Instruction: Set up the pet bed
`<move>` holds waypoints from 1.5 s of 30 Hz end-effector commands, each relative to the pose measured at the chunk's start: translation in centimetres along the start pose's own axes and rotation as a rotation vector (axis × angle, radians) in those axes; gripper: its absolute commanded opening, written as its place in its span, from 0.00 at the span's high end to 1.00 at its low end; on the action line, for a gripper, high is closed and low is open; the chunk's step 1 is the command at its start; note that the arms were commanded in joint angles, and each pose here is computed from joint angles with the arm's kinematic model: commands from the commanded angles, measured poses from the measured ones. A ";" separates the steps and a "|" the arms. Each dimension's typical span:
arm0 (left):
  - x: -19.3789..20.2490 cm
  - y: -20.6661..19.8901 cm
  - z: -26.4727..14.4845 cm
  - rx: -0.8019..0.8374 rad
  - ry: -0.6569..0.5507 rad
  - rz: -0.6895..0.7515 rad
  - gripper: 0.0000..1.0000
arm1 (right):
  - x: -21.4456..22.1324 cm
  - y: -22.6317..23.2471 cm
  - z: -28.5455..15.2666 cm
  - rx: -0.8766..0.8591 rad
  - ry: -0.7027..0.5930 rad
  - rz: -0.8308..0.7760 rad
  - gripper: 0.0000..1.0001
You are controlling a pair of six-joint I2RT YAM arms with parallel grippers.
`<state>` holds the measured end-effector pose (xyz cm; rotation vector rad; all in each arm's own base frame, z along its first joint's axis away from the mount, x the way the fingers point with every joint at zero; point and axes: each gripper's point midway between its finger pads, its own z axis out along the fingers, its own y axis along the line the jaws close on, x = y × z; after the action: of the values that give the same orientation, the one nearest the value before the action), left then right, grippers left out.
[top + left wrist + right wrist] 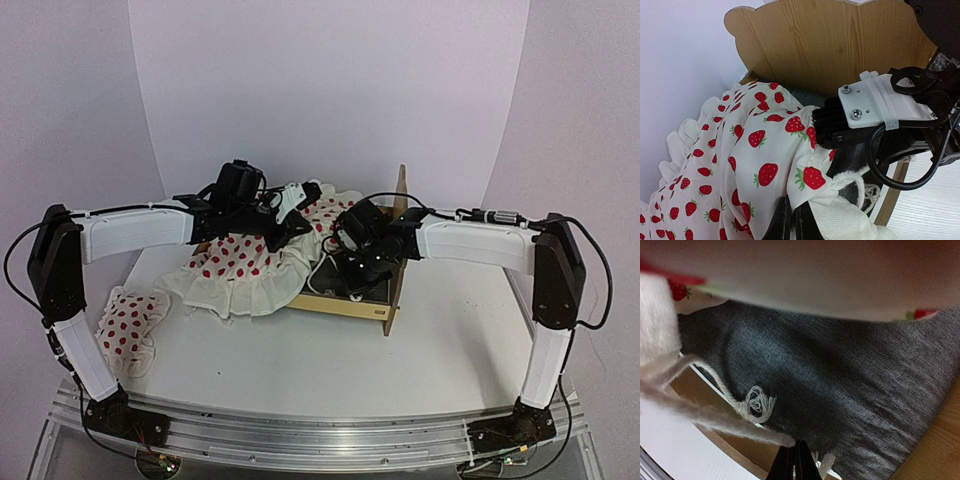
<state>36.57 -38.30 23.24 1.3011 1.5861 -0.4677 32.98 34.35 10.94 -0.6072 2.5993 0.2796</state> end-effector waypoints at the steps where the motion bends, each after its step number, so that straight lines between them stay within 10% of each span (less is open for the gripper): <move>1: -2.8 1.1 -1.8 -0.045 -0.079 0.028 1.00 | -3.1 0.8 -0.8 -0.022 -0.088 0.036 1.00; 24: -2.5 1.2 -1.7 -0.056 -0.077 0.035 1.00 | -8.1 4.2 -7.6 -0.166 -0.285 0.126 1.00; 45: -2.5 0.8 -1.9 -0.050 -0.085 0.040 1.00 | -2.5 0.5 0.7 -0.112 -0.128 0.166 1.00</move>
<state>36.43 -38.13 23.13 1.2942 1.5707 -0.4634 34.48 36.04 13.86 -0.3968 2.5172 0.4777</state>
